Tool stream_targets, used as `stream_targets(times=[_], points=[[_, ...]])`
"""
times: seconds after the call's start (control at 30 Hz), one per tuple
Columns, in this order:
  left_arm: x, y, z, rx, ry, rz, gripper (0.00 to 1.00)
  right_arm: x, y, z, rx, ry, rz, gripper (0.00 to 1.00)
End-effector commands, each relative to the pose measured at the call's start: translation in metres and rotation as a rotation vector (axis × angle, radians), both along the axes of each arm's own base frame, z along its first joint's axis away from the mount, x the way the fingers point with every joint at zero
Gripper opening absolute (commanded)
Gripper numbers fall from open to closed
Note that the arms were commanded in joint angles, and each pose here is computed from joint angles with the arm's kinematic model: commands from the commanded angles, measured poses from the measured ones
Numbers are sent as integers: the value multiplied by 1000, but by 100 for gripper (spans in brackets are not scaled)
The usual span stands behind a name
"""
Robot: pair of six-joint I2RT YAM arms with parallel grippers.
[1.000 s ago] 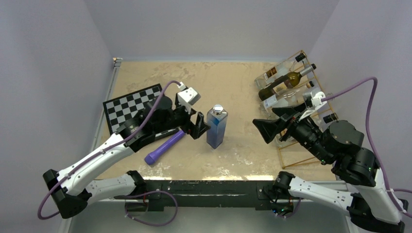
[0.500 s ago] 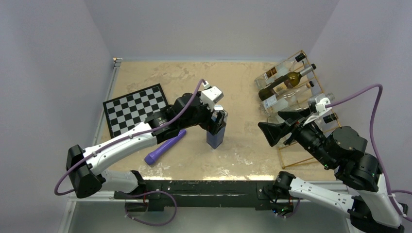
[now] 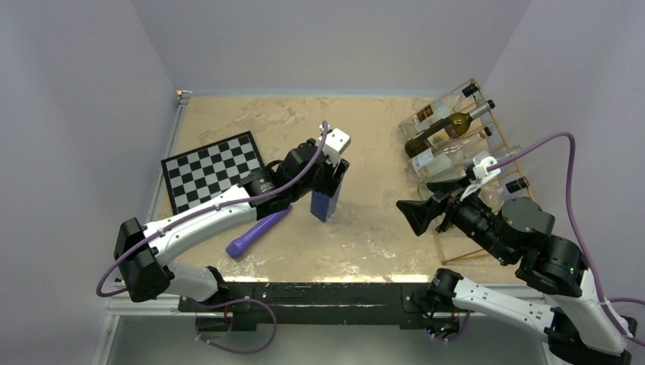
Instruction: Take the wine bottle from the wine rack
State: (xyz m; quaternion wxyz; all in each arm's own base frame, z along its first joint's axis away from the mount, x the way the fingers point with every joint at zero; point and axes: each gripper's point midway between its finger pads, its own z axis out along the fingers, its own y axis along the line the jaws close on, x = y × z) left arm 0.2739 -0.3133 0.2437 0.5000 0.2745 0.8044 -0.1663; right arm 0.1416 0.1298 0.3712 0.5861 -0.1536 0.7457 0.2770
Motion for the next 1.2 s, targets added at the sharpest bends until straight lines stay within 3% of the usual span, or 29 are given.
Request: stream_targets(times=[0.0,0.17,0.33,0.5,0.8,1.17], points=[[57,29,84,-79,-240,226,0,-5,5,1,23,8,31,99],[104,64,114,-120,-274,345,0,1,-2,-2,-1,2,-14,99],[150,102,148,-131,-414,507,0,3,0,1,-12,-3,-10,99],[194,122,158,-161,-427,587,0,8,6,0,-35,-7,-12,99],[253,138,147,-240,-370,583,0,20,20,-5,-97,22,-19,99],[272,141,110,-223,-324,544,0,28,32,-10,-140,46,-19,99]])
